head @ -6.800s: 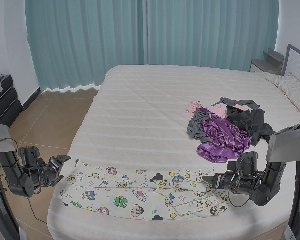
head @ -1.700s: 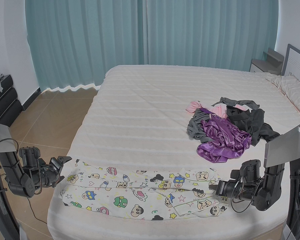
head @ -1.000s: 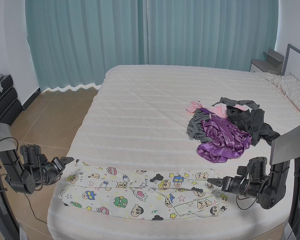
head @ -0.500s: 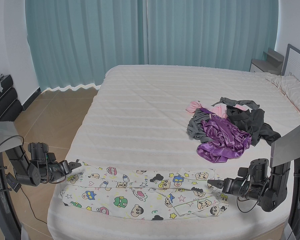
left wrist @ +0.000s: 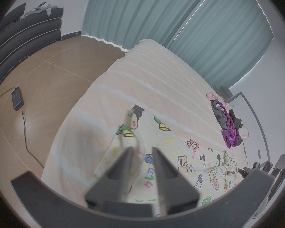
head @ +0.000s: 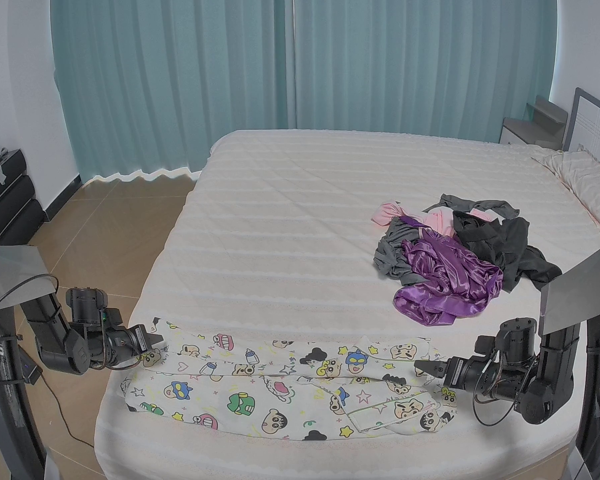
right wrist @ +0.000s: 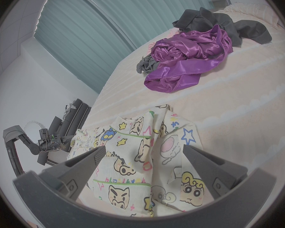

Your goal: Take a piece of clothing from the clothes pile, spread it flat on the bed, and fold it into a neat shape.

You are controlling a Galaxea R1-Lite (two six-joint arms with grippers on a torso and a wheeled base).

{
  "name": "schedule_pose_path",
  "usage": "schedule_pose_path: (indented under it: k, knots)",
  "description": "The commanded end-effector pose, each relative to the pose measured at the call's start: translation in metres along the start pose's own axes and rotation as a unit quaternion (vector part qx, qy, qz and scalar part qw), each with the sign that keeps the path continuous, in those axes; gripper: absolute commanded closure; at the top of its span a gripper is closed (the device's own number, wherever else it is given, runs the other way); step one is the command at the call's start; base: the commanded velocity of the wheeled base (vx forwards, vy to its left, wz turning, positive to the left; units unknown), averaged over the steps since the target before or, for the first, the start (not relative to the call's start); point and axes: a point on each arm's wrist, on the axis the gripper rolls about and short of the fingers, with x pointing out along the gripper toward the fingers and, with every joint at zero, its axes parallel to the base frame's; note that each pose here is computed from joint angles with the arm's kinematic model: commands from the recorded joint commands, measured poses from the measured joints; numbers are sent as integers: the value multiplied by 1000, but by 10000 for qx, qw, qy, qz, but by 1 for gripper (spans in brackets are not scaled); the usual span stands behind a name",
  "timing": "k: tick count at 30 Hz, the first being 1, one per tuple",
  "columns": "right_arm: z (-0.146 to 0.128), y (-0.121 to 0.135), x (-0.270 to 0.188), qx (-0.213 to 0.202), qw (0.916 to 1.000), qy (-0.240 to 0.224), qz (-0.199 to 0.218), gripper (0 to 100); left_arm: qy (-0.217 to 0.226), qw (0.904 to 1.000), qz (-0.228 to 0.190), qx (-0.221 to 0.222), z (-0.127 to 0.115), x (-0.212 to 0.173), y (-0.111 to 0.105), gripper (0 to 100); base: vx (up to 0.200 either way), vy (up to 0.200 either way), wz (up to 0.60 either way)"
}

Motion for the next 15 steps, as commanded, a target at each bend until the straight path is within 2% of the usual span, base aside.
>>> schedule_pose_path:
  k: [1,15]
  knots:
    - [-1,0,0,-5,10000,12,1,0,-19,10000,10,-14,1,-3,0,100,0,0,0]
    - [1,1,0,-9,10000,-34,9,0,-450,9989,-113,61,21,-26,-15,100,0,0,0]
